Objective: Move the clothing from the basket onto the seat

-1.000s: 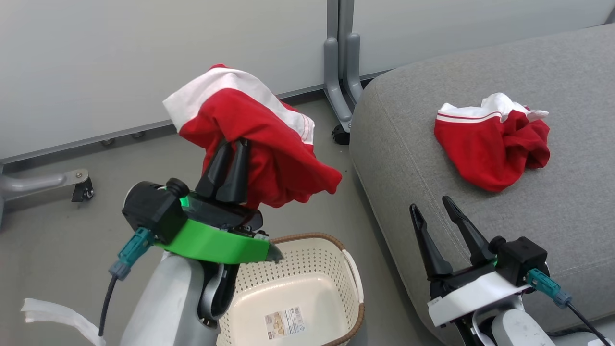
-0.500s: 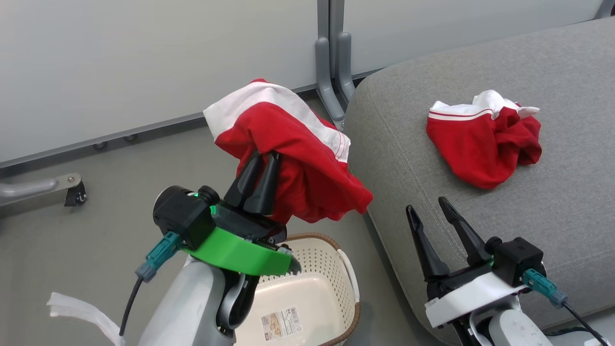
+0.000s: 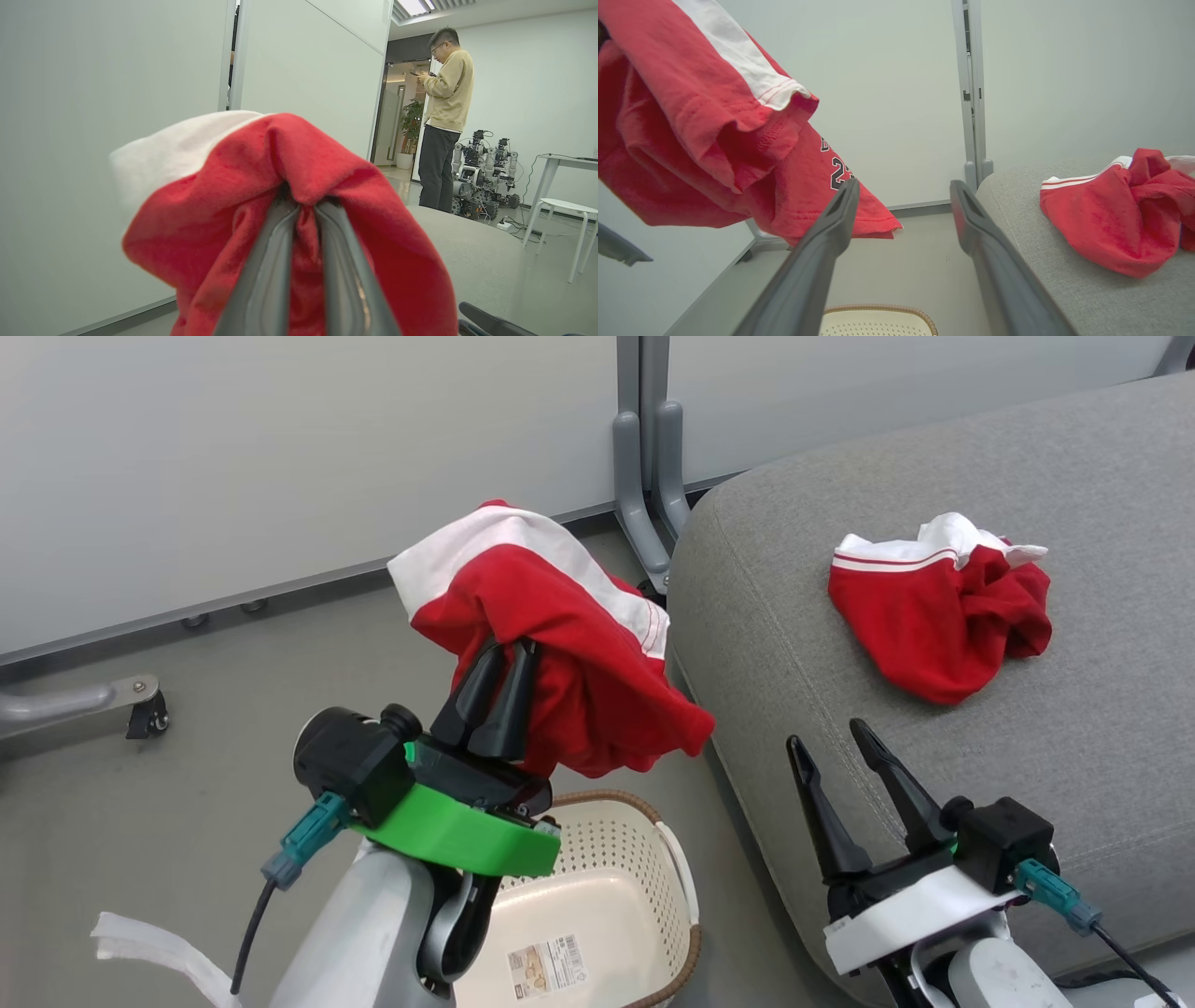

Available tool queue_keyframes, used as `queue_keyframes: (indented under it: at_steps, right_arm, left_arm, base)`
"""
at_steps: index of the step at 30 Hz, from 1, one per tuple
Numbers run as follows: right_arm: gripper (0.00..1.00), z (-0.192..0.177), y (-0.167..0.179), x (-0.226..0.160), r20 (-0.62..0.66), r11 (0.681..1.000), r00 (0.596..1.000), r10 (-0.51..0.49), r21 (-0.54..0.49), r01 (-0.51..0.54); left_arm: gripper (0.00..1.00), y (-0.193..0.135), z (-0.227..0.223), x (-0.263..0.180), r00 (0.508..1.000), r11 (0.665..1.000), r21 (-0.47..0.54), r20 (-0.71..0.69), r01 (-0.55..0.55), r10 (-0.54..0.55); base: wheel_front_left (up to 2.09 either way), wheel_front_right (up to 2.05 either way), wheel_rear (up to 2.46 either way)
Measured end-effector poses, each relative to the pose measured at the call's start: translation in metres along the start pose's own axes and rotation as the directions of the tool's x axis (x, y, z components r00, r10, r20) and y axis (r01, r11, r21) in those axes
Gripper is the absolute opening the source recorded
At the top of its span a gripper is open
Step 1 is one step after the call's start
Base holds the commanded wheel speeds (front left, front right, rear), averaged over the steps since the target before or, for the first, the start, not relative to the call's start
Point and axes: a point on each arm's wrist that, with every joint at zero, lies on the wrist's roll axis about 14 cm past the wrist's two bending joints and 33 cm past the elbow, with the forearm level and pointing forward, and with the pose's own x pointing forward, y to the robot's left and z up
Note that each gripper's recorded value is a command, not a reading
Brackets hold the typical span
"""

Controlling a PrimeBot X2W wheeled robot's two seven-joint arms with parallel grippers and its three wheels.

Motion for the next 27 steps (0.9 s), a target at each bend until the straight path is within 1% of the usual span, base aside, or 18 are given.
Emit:
queue_keyframes:
  at_steps: [4, 7, 8, 10, 12, 14, 16, 19, 21, 27]
  right_arm:
    - [1.0, 0.002, 0.011, 0.0, 0.002, 0.999, 0.999, 0.046, -0.02, -0.046]
    - [1.0, 0.005, 0.022, 0.0, 0.004, 0.994, 0.995, 0.1, -0.044, -0.1]
    - [1.0, 0.007, 0.029, -0.001, 0.004, 0.99, 0.991, 0.133, -0.053, -0.132]
    - [1.0, 0.012, 0.044, 0.0, 0.014, 0.978, 0.98, 0.199, -0.065, -0.197]
    - [1.0, 0.016, 0.059, -0.001, 0.015, 0.962, 0.964, 0.264, -0.077, -0.262]
    - [1.0, 0.017, 0.065, -0.002, 0.007, 0.945, 0.951, 0.309, -0.112, -0.306]
    - [1.0, 0.02, 0.065, 0.002, 0.004, 0.93, 0.943, 0.333, -0.169, -0.328]
    - [1.0, 0.028, 0.069, 0.01, 0.024, 0.919, 0.936, 0.35, -0.203, -0.339]
    - [1.0, 0.025, 0.074, 0.012, 0.013, 0.906, 0.928, 0.372, -0.225, -0.359]
    - [1.0, 0.008, 0.08, 0.024, -0.061, 0.864, 0.904, 0.423, -0.274, -0.422]
  left_arm:
    - [0.0, 0.001, -0.003, -0.002, 1.0, 1.0, 0.005, -0.01, -0.004, 0.004]
    - [0.0, 0.003, -0.005, -0.003, 1.0, 1.0, 0.008, -0.018, -0.009, 0.01]
    - [0.0, 0.004, -0.006, -0.003, 1.0, 1.0, 0.015, -0.022, -0.012, 0.013]
    - [0.0, 0.007, -0.008, -0.004, 0.999, 0.999, 0.042, -0.028, -0.016, 0.017]
    - [0.0, 0.011, -0.008, -0.004, 0.999, 0.999, 0.044, -0.029, -0.025, 0.026]
    - [0.0, 0.012, -0.011, -0.005, 0.999, 0.998, 0.061, -0.039, -0.026, 0.028]
    - [0.0, 0.013, -0.014, -0.005, 0.998, 0.997, 0.068, -0.049, -0.026, 0.029]
    - [0.0, 0.01, -0.02, -0.007, 0.997, 0.998, 0.068, -0.068, -0.016, 0.02]
    - [0.0, 0.008, -0.024, -0.007, 0.997, 0.998, 0.054, -0.078, -0.013, 0.017]
    - [0.0, -0.003, -0.031, -0.008, 0.994, 0.998, 0.065, -0.105, 0.027, -0.02]
  base:
    - [0.0, 0.0, 0.0]
    - [0.0, 0.0, 0.0]
    - [0.0, 0.0, 0.0]
    - [0.0, 0.0, 0.0]
    - [0.0, 0.0, 0.0]
    - [0.0, 0.0, 0.0]
    - [0.0, 0.0, 0.0]
    - [0.0, 0.0, 0.0]
    - [0.0, 0.0, 0.0]
    - [0.0, 0.0, 0.0]
